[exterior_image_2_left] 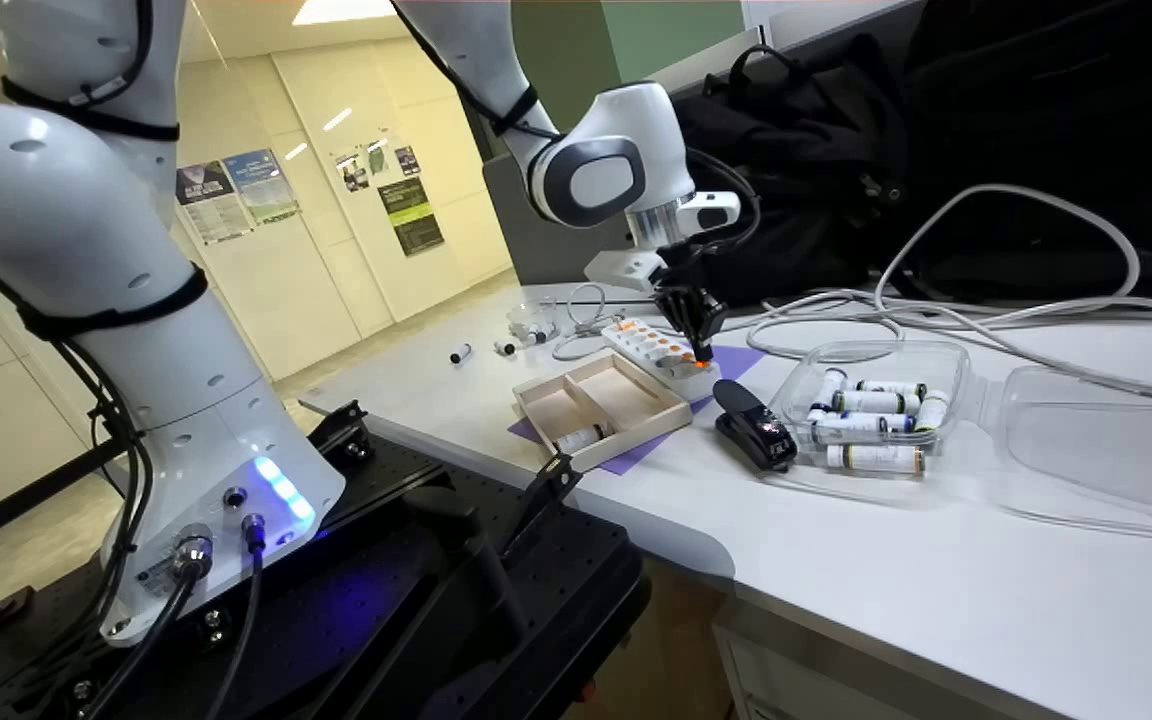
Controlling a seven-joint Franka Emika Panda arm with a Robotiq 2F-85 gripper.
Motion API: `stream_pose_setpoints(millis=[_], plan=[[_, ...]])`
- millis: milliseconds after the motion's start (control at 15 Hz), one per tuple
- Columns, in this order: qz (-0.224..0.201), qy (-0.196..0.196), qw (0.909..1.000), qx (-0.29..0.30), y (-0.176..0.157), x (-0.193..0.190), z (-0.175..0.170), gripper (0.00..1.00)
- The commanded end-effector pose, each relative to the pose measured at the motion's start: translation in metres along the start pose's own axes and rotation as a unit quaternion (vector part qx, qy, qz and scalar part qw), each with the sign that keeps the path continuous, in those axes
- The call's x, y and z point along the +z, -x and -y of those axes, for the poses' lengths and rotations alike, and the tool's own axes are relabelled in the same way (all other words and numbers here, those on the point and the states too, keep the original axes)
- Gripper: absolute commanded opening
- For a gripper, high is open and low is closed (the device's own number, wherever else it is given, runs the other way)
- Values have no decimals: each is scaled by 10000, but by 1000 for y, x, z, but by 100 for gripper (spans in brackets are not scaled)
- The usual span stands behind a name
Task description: Turn off the switch in the far right of the adapter
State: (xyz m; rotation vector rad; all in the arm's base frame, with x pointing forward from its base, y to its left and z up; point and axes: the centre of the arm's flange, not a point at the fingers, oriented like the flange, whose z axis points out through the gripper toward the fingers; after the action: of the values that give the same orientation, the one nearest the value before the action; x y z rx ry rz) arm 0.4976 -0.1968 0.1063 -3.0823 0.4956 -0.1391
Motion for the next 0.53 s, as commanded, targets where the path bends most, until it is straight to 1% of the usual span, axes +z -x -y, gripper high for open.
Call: stream_pose_setpoints(millis=[0, 467], plan=[[-94, 265, 9994, -221, 12, 20, 10, 0], [-420, 657, 9933, -856, 24, 16, 23, 0]])
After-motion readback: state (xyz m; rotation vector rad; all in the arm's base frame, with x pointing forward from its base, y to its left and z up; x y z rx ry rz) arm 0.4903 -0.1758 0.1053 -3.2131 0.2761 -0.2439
